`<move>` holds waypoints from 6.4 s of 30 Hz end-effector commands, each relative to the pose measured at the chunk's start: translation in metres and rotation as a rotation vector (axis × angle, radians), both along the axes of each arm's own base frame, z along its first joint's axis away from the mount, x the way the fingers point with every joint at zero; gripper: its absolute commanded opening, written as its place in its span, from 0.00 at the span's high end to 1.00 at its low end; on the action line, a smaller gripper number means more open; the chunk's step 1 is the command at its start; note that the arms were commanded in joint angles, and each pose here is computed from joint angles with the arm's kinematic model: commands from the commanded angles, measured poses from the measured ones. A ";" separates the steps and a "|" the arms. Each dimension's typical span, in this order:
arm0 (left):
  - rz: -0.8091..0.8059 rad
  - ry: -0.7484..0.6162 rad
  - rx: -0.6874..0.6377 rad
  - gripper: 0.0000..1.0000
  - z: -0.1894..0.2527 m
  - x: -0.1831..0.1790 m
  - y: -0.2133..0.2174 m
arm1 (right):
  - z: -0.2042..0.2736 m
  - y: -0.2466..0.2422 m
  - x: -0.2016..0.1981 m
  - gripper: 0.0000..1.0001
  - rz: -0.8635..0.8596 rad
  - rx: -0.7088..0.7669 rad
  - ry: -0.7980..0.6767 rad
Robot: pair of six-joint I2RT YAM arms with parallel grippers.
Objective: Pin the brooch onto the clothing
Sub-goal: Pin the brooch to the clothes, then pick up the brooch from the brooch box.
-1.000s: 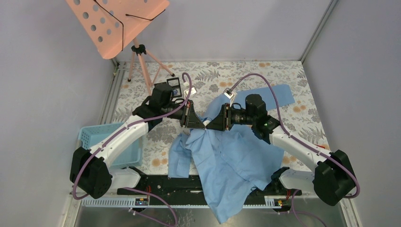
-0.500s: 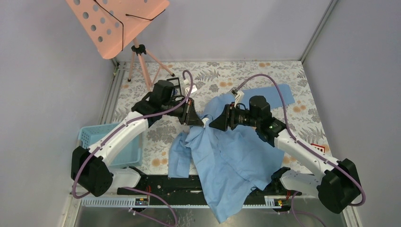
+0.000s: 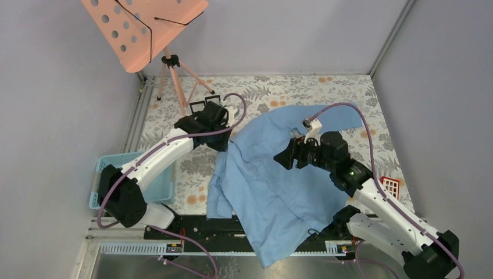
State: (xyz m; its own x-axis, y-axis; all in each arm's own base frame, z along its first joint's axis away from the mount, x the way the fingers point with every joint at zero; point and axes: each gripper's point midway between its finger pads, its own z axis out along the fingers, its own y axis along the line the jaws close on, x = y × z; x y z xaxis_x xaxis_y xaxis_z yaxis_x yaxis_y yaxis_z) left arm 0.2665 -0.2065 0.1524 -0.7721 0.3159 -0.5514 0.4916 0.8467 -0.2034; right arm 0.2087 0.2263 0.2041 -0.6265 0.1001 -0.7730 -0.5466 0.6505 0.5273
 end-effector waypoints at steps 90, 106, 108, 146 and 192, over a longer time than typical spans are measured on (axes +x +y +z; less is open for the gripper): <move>0.694 -0.048 0.125 0.42 -0.074 0.256 0.071 | -0.038 -0.102 0.003 0.22 -0.491 -0.210 0.006; 0.750 0.006 0.136 0.45 -0.090 0.263 0.079 | -0.043 -0.105 0.000 0.22 -0.494 -0.217 0.013; 0.749 0.015 0.142 0.45 -0.093 0.263 0.079 | -0.043 -0.105 -0.001 0.22 -0.493 -0.218 0.014; 0.758 0.059 0.199 0.57 -0.115 0.261 0.091 | -0.045 -0.110 -0.005 0.22 -0.500 -0.228 0.019; 0.283 -0.048 -0.043 0.62 0.002 0.081 -0.073 | -0.060 -0.100 -0.010 0.18 -0.485 -0.195 0.106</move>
